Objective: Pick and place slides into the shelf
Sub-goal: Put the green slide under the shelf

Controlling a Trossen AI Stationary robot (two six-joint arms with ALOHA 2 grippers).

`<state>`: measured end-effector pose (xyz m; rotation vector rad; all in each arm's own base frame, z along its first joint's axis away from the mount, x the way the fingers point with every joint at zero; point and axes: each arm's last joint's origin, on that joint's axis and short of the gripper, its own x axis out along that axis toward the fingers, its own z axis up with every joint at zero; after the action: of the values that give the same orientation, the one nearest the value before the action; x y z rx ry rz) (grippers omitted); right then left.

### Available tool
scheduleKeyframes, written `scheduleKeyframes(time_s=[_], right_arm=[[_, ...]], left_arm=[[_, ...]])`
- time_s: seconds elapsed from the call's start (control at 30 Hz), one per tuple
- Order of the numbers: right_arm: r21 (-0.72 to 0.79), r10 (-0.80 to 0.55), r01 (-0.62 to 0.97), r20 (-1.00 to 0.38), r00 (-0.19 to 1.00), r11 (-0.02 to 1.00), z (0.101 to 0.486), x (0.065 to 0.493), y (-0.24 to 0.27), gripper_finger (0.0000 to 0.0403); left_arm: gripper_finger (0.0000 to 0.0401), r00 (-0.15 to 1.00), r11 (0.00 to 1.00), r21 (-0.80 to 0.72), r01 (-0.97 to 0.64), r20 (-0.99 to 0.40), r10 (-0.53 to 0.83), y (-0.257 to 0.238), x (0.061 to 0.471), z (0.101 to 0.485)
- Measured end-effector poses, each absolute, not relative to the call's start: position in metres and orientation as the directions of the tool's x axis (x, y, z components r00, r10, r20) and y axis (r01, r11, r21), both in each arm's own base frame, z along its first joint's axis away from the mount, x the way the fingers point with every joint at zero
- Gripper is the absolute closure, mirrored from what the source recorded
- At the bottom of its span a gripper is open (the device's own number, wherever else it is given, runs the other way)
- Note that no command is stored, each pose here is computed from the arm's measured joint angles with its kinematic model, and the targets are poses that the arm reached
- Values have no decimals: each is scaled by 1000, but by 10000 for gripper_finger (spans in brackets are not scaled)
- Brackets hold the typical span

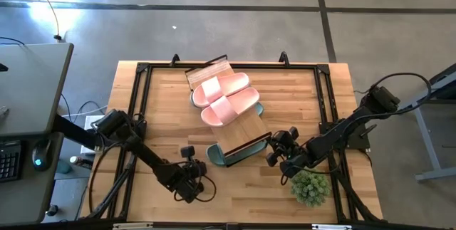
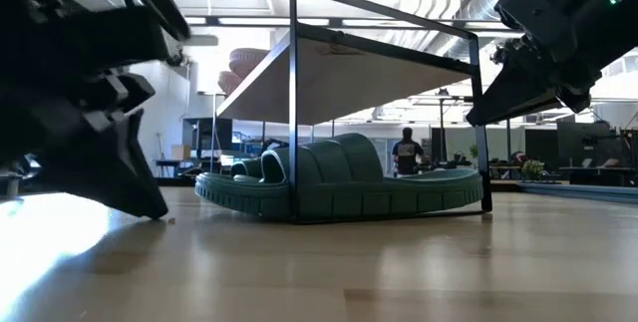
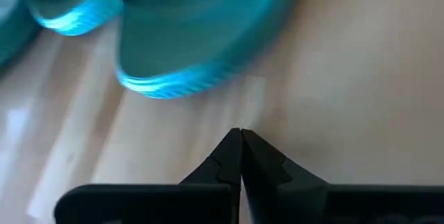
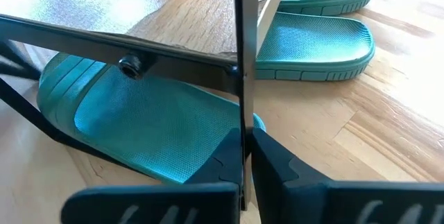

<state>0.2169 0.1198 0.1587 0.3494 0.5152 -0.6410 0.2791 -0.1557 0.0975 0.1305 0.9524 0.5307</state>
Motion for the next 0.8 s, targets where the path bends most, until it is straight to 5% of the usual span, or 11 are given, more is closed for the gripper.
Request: scheduleKeyframes(time_s=[0.37, 0.8], right_arm=[[154, -471, 643, -557, 683, 750, 159, 217, 120, 403], [144, -478, 645, -557, 680, 750, 158, 216, 119, 403]], left_arm=[[401, 449, 834, 357, -420, -717, 533, -143, 285, 96], [401, 562, 897, 283, -340, -703, 435, -132, 314, 101]])
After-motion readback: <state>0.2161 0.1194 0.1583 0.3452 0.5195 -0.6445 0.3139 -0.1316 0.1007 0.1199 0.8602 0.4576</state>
